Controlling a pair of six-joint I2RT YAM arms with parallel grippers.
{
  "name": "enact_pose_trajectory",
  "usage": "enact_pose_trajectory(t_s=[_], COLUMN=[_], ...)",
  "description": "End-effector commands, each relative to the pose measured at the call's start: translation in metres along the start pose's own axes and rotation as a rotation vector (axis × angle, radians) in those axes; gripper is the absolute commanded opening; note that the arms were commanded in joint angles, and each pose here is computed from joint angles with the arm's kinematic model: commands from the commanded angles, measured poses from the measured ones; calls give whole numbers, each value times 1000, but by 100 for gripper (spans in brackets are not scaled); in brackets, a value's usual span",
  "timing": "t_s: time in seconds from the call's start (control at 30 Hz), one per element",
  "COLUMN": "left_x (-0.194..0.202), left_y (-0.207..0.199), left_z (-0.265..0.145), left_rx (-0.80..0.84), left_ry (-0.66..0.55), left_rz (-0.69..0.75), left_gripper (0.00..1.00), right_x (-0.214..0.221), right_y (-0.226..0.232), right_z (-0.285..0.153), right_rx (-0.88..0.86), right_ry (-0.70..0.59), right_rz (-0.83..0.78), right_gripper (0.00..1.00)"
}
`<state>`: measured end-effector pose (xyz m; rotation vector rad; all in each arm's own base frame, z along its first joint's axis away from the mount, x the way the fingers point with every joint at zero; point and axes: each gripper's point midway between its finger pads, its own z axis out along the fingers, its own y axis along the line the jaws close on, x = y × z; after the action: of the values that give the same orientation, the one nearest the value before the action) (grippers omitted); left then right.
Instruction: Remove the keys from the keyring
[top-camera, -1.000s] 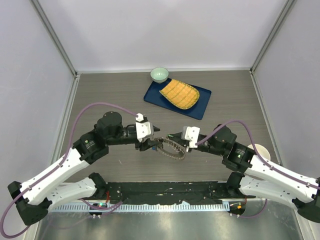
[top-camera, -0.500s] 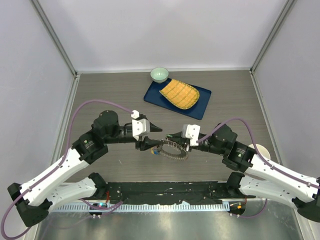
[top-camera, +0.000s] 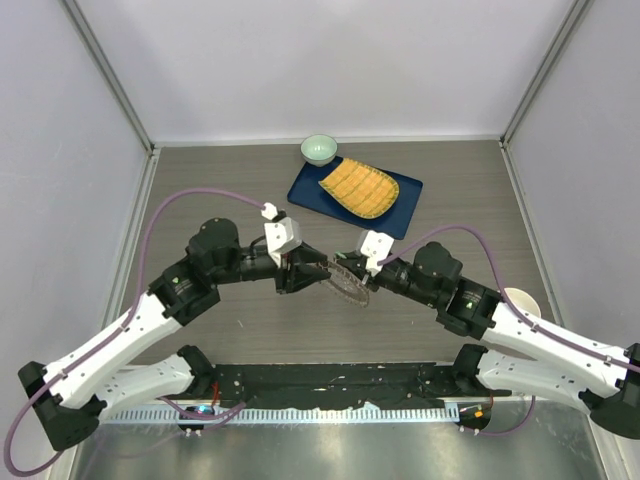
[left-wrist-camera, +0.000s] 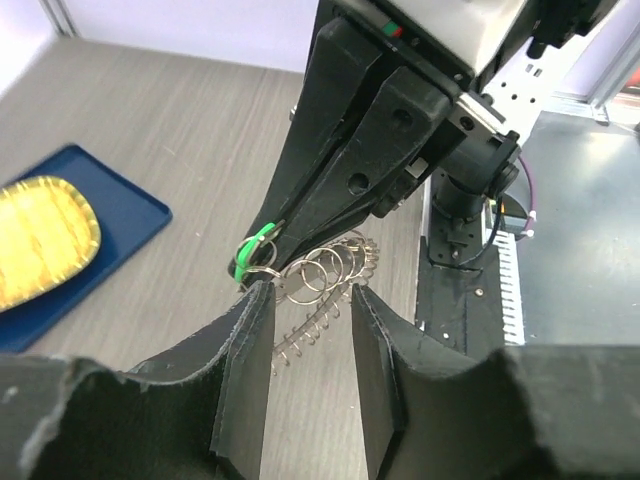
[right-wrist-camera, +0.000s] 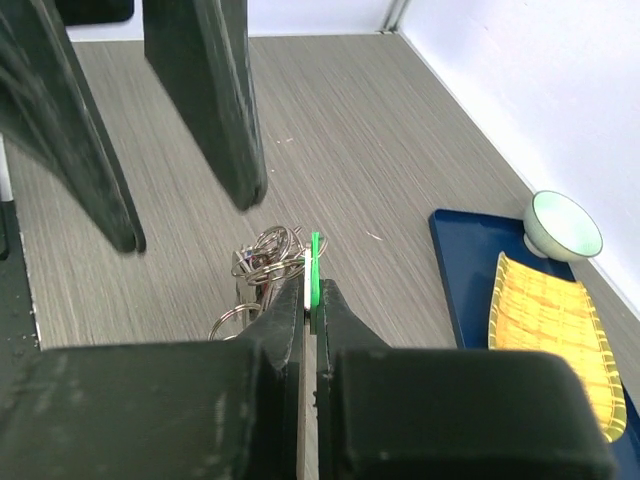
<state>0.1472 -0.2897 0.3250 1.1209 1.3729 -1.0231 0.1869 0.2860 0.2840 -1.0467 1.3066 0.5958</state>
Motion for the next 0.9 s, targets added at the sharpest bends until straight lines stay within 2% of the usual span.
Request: enact_pose_trajectory(t_s=[0.0, 0.5, 0.87], left_x=[-17, -1, 6], left_y=[3, 32, 30], left_z=[12, 24, 22], left_rx=[8, -127, -115], left_ry=[-43, -36, -28], left_rz=[-96, -147, -100], left_gripper=[39, 34, 44], right_x=[-47, -44, -42], right_y=[-27, -32, -35], right_z=[1, 4, 6], right_rx=[115, 148, 164], right_ry=[-123, -110, -102], right_rz=[22, 42, 63], right_gripper=[1, 1, 1])
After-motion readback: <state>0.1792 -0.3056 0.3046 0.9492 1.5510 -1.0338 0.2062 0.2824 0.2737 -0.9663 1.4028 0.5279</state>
